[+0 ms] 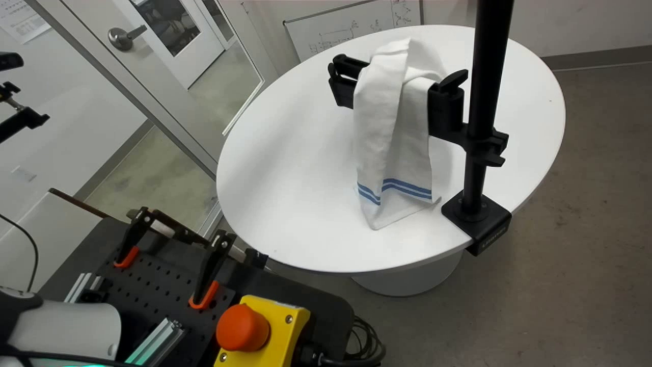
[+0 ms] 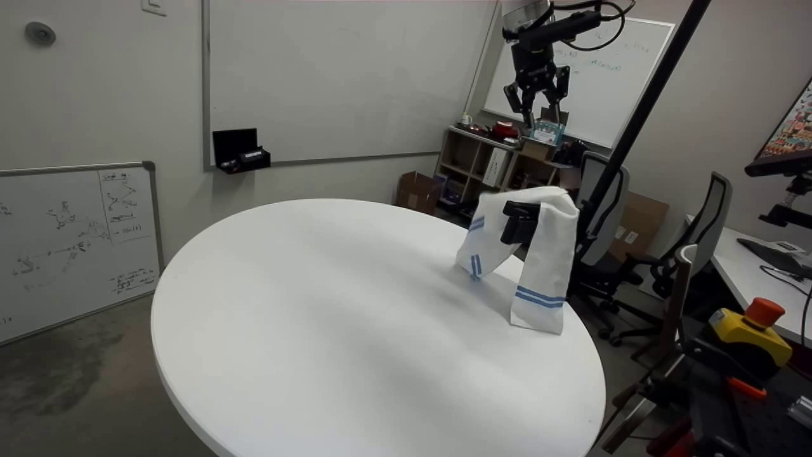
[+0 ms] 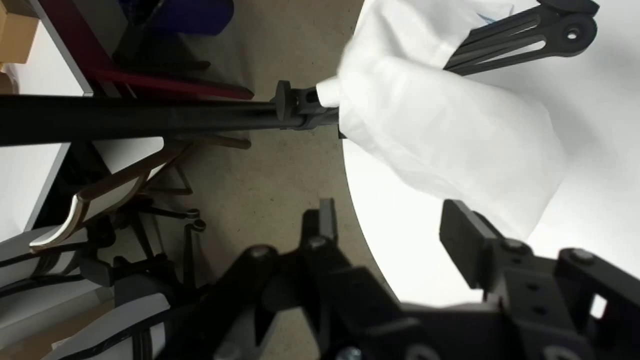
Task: Hang the white cloth on the black rod
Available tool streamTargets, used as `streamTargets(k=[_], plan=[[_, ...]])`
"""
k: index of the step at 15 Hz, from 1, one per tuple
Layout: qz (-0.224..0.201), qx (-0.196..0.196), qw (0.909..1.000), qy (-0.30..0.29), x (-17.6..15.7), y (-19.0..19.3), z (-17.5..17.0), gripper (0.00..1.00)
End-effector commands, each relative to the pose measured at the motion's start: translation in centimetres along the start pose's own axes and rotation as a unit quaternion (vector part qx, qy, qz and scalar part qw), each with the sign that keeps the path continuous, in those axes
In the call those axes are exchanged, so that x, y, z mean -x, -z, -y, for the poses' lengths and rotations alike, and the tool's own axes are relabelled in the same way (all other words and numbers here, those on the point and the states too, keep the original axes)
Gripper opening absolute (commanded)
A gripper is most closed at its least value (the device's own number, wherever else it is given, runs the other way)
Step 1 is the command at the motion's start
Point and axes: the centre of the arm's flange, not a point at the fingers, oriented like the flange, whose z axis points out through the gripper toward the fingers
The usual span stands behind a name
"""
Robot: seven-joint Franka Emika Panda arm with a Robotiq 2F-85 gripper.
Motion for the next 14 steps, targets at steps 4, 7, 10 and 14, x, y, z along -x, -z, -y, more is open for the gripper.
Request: streamTargets(k=[4, 7, 10, 14], plan=[[-0.006, -0.005, 0.9994, 0.035, 1.1, 1.7, 1.8, 1.0], [-0.003, -0.036, 0.9931, 0.111, 3.9, 1.5, 2.9, 1.0], [0.008, -0.052, 0.9818, 0.183, 7.2, 1.0, 4.8, 1.0], [0.001, -0.062, 0.9571, 0.283, 11.7, 0.2, 6.6, 1.0]])
